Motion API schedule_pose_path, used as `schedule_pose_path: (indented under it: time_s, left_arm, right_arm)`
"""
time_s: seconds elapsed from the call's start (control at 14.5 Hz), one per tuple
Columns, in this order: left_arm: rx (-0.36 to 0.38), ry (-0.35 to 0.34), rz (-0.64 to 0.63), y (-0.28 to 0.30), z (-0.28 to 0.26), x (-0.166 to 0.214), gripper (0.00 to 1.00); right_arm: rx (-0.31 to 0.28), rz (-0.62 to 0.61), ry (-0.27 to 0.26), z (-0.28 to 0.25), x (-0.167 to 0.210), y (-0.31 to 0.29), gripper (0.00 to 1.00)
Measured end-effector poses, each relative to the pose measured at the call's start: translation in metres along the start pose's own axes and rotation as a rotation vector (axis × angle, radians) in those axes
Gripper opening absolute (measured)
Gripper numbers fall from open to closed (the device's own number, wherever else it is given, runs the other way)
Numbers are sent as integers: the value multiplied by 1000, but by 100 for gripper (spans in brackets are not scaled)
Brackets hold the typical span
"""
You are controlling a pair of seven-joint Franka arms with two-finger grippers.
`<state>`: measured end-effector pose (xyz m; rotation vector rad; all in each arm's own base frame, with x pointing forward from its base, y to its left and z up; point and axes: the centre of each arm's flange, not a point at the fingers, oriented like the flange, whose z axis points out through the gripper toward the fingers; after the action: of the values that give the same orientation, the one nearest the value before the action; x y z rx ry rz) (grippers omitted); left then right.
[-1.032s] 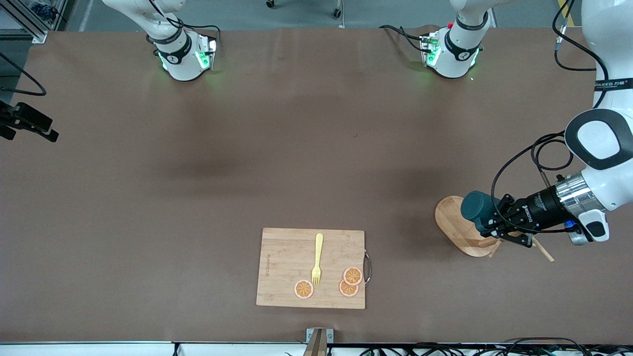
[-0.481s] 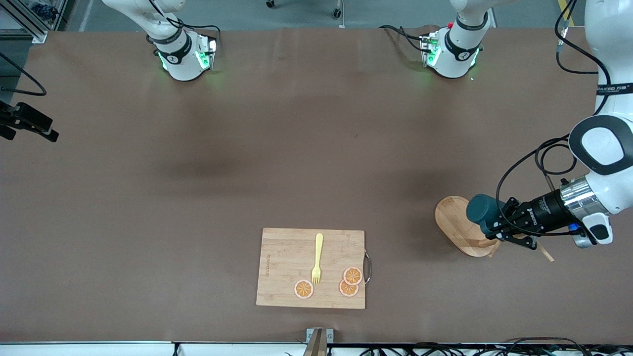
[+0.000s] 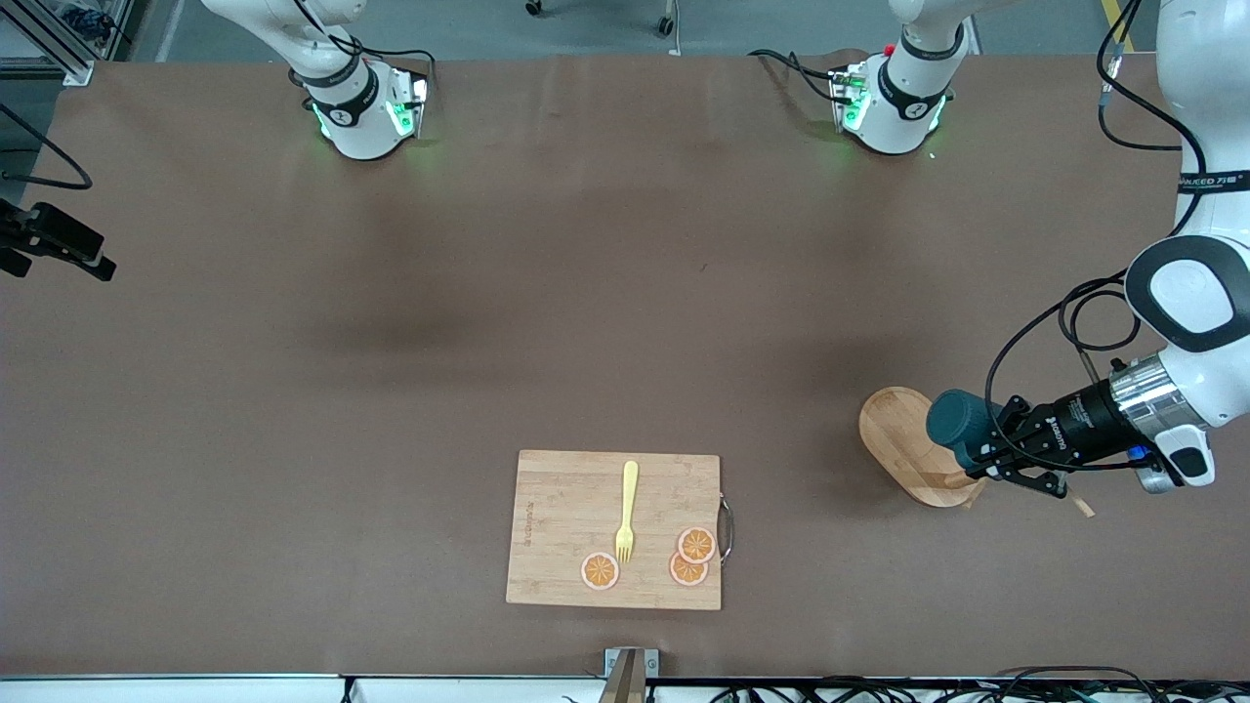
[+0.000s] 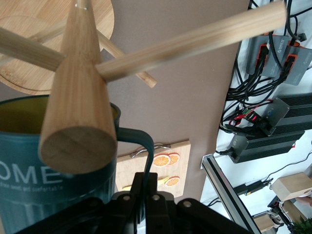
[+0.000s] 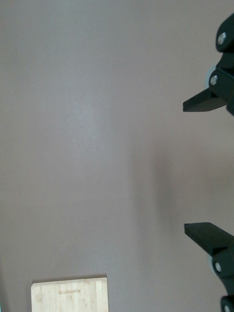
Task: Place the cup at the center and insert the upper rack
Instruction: 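Lower the mug onto the stand's central post with the left gripper, then open the left gripper and release the mug on the stand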
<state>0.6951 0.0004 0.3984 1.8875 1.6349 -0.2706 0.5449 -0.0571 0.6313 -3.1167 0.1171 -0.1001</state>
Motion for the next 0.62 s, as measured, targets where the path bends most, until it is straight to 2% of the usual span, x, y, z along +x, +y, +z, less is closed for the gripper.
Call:
schedule_pose_path:
  time_s: [0.34,0.41,0.62]
  left_arm:
    - [-8,3,0,2,-4,1,8]
    - [-10,4,-1,2,-5,2,13]
    - [-29,11,3,5,-14,8,41]
  right_arm:
    - [0,-1,7,-2,1,0,100]
    - [0,-1,8,-2,1,-1,100]
    - [0,-4,8,-2,1,-2,100]
